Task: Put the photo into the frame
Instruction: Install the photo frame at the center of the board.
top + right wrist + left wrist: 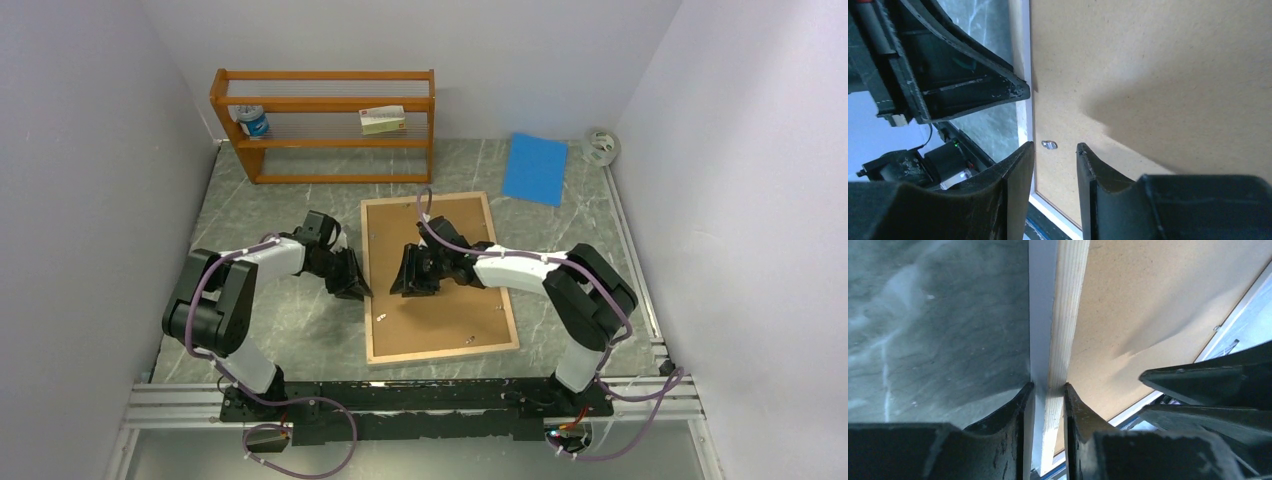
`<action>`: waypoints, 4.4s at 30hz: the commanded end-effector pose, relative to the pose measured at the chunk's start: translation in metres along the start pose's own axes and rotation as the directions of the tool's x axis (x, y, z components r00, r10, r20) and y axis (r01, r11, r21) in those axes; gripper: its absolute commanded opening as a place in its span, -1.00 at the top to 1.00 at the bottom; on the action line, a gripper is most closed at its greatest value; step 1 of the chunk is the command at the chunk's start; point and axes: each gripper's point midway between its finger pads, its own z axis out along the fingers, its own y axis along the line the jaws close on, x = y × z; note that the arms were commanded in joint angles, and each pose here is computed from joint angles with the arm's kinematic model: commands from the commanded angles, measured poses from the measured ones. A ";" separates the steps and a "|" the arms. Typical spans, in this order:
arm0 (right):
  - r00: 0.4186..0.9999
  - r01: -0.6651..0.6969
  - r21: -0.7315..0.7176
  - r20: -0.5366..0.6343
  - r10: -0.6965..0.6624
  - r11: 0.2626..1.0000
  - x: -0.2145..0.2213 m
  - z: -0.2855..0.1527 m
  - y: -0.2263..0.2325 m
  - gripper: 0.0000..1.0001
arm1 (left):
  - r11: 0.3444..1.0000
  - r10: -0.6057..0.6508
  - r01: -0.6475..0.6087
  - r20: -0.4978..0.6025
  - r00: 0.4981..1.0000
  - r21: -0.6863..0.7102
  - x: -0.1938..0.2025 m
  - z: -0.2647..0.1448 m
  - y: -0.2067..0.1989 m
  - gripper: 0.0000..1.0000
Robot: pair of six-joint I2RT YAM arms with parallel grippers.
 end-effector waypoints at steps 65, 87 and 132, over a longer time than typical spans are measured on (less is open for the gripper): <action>0.926 0.368 -0.024 -0.077 -0.369 0.929 0.054 0.051 0.022 0.22 | 0.999 0.024 -0.024 -0.012 1.000 0.033 0.001 0.001 -0.007 0.90; 0.920 0.384 -0.048 -0.058 -0.387 0.922 0.056 0.042 0.034 0.18 | 1.000 0.018 -0.018 -0.001 1.000 0.019 -0.001 -0.001 -0.007 0.88; 0.972 0.046 -0.093 0.235 -0.023 0.995 -0.157 0.092 0.023 0.21 | 0.999 0.019 -0.021 0.063 0.998 0.032 -0.080 0.010 -0.007 0.43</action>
